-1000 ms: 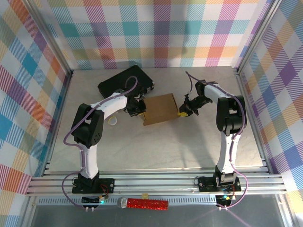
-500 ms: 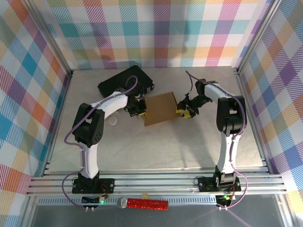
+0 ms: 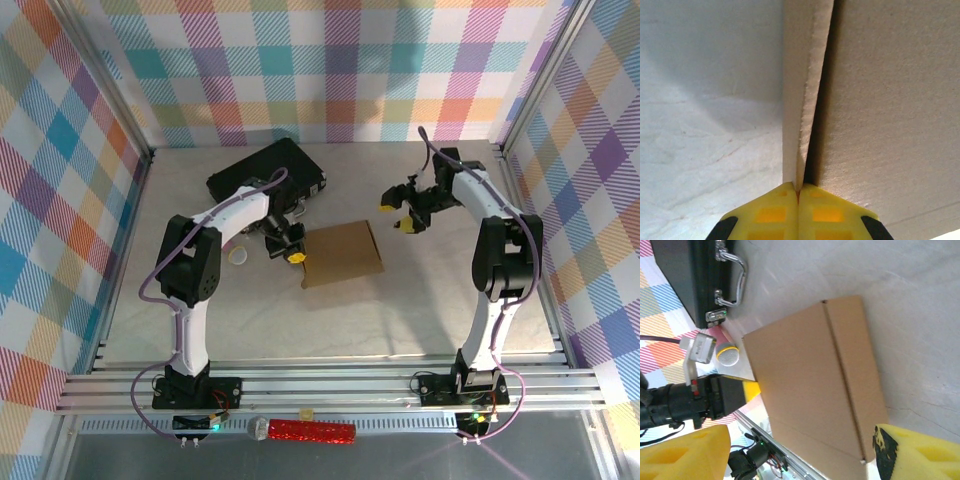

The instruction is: Fold the paper box

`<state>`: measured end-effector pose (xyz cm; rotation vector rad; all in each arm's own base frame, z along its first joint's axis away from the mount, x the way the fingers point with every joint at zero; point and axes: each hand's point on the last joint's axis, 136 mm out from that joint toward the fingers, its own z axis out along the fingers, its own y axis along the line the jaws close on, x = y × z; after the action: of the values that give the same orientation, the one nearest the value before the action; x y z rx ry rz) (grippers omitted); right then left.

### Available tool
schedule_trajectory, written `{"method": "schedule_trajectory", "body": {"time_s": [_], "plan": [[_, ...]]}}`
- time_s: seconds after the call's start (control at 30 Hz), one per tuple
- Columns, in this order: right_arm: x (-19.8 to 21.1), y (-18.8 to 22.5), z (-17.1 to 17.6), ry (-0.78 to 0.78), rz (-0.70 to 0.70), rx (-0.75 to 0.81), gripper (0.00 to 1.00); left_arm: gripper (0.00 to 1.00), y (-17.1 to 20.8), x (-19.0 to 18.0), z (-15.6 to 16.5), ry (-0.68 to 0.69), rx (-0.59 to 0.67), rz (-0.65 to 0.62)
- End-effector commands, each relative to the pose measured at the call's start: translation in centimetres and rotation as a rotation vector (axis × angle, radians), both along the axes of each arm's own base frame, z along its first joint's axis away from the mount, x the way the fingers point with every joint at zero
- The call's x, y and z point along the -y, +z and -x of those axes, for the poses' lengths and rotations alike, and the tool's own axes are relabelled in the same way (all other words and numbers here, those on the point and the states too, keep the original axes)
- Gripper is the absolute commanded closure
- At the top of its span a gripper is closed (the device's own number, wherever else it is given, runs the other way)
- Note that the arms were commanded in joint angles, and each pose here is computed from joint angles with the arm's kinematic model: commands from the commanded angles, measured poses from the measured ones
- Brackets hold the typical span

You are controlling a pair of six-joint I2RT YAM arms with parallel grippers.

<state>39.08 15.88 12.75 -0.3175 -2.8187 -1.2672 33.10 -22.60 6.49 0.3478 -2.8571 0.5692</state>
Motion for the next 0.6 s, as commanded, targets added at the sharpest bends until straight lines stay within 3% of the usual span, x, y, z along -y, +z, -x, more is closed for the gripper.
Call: {"method": "schedule_trajectory", "body": {"time_s": [0.0,0.33,0.57], "plan": [[-0.1,-1.7,1.8,0.017,-0.050,-0.048,0.25,1.00,0.3,-0.4,1.5,-0.010,-0.101,0.019],[-2.3,-4.4,4.9,0.034,-0.314,-0.128,0.21,1.00,0.7,-0.1,1.2,0.008,-0.139,0.080],[-2.8,-6.5,6.2,0.062,-0.271,-0.174,0.20,1.00,0.5,0.0,0.6,0.017,-0.147,0.100]]}}
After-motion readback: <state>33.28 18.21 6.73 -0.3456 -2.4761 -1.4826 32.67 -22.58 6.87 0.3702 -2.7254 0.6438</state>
